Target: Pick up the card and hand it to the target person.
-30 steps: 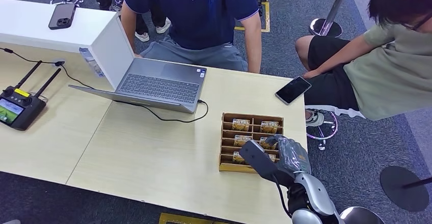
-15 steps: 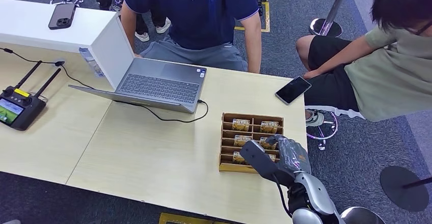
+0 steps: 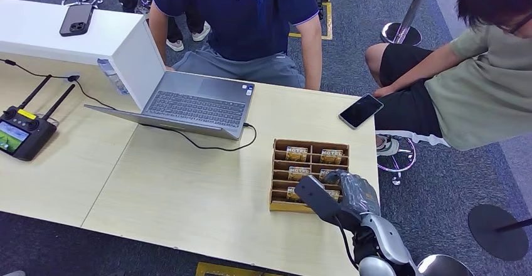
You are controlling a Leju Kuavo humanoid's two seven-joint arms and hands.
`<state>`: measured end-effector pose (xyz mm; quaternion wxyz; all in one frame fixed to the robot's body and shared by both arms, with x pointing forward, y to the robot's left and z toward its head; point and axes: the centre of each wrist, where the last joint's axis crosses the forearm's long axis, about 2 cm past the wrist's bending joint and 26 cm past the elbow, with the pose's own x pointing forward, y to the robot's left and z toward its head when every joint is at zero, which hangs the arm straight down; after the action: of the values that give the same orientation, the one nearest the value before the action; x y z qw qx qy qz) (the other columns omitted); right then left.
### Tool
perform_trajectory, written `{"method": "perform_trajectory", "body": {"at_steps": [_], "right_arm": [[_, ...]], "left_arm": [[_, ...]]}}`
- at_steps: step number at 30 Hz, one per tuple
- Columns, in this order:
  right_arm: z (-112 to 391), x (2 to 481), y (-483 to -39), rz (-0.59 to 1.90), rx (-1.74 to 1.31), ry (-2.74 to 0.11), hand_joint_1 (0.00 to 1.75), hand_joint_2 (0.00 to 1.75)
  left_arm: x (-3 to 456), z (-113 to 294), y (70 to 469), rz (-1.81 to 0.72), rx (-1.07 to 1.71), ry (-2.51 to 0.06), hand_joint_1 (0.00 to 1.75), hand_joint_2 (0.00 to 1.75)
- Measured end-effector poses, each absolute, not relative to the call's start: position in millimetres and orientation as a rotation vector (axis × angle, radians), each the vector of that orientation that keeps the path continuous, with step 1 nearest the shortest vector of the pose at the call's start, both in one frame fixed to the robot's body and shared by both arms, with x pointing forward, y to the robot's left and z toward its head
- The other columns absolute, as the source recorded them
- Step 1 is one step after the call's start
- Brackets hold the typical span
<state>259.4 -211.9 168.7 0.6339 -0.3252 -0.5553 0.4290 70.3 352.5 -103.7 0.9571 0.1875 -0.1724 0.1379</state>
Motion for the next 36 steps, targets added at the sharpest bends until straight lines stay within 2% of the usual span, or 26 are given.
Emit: {"method": "perform_trajectory", "body": {"at_steps": [19, 36], "right_arm": [[158.9, 259.2, -211.1, 0.99, -0.711, -1.245, 0.86, 1.75], [140.8, 259.3, -213.5, 0.943, -0.636, -1.239, 1.02, 1.75]], "left_arm": [[70.4, -103.9, 350.6, 0.284, 0.377, -0.35, 0.0, 0.0], [70.7, -102.5, 360.7, 0.268, 0.416, -0.265, 0.0, 0.0]]}}
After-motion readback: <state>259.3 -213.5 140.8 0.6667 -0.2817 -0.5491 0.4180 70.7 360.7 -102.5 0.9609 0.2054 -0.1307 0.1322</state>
